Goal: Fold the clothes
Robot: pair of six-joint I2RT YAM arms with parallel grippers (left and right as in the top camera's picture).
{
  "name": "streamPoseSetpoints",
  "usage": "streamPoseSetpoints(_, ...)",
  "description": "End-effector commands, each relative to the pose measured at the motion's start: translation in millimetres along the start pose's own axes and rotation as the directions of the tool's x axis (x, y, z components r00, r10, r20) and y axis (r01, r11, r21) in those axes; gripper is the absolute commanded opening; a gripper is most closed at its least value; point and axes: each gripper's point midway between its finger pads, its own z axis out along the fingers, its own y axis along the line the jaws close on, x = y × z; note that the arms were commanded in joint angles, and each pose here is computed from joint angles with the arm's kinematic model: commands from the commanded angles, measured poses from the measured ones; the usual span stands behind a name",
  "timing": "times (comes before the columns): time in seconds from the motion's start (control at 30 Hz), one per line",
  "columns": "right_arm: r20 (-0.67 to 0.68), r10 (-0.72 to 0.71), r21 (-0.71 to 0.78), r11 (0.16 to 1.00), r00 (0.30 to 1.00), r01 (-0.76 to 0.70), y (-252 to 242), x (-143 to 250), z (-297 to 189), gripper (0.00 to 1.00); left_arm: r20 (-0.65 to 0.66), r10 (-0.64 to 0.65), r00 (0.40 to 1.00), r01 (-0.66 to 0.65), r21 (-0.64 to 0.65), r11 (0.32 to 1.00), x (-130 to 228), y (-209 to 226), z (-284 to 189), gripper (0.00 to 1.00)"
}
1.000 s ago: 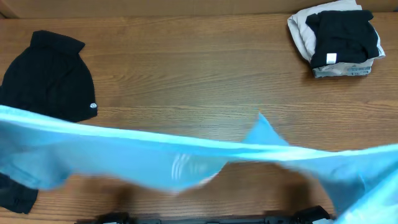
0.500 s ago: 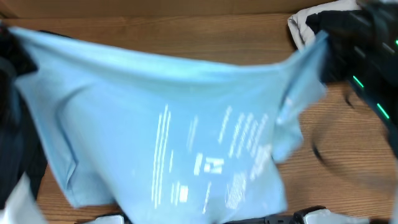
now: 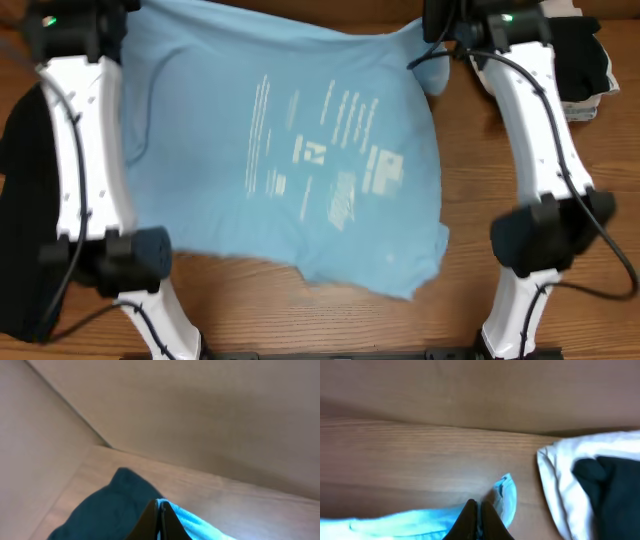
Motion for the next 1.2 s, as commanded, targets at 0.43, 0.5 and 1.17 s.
streamPoseSetpoints(0.43,-0.330,0.016,-0.224,0.970,0.944,-0.095,36,78,-7,0.04,-0.330,0.160,0.930,-0.171,-0.005,0.985,97,-4,44,0.04)
streamPoseSetpoints(0.5,-0.409,0.024,-0.212,0.970,0.912,-0.120,36,98,-12,0.04,-0.392,0.178,0.902,-0.191,0.007,0.982,113,-1,39,0.04)
streamPoseSetpoints(1.17,-0.829,0.057,-0.082,0.972,0.556,-0.222,51,236,-43,0.04,-0.597,0.226,0.770,-0.233,0.066,0.970,168,13,17,0.04)
